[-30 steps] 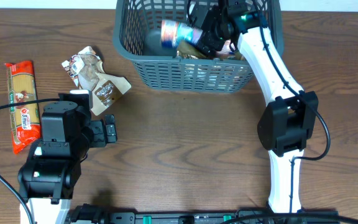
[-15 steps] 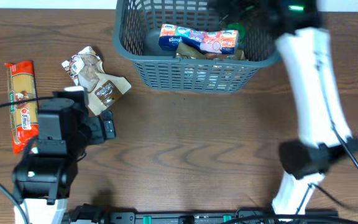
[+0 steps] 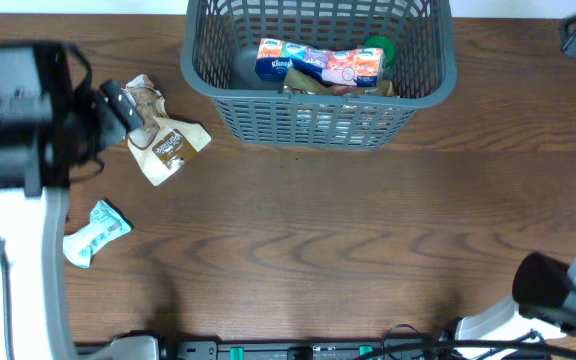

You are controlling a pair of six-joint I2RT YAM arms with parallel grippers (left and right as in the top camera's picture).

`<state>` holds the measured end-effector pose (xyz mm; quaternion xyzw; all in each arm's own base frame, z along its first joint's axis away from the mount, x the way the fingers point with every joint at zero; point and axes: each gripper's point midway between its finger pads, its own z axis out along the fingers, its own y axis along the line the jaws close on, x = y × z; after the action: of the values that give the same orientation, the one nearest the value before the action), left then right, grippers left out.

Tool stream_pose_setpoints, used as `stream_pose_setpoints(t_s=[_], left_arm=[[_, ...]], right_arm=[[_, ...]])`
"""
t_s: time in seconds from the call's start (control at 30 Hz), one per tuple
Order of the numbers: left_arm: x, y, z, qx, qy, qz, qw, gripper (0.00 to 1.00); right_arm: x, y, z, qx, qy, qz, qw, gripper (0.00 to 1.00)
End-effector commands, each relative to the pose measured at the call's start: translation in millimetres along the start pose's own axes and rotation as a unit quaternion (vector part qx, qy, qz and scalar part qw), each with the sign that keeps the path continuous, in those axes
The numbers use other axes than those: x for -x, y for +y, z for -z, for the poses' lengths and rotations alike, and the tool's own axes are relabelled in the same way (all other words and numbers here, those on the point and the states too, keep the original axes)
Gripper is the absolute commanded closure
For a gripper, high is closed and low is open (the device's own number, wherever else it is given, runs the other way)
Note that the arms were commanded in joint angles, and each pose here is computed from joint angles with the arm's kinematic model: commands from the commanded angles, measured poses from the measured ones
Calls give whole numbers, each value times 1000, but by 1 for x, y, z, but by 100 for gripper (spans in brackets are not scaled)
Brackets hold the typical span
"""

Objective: Pack container
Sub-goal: 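Reach the left gripper to the white-brown snack pouch and grasp it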

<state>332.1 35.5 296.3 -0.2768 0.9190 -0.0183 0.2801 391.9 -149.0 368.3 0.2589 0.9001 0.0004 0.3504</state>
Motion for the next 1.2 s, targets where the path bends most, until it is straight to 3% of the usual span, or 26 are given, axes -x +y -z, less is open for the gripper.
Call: stream_pose_setpoints(t_s=[0.0,0.43,0.87,1.17], left_arm=[[10,0,-31,27,23,14,999,2],[31,-28,-148,18,49,-35,998,2],[2,7,-264,64,134,-41,988,1],[-1,-7,-288,46,130,-90,986,2]], right_arm=[[-17,-11,-33,-13,53,-47,997,1],[-82,-11,-142,-21,193,16,981,1],[-74,-7,-162,-14,172,25,985,1],[-72,-4,-163,-12,166,27,986,1]])
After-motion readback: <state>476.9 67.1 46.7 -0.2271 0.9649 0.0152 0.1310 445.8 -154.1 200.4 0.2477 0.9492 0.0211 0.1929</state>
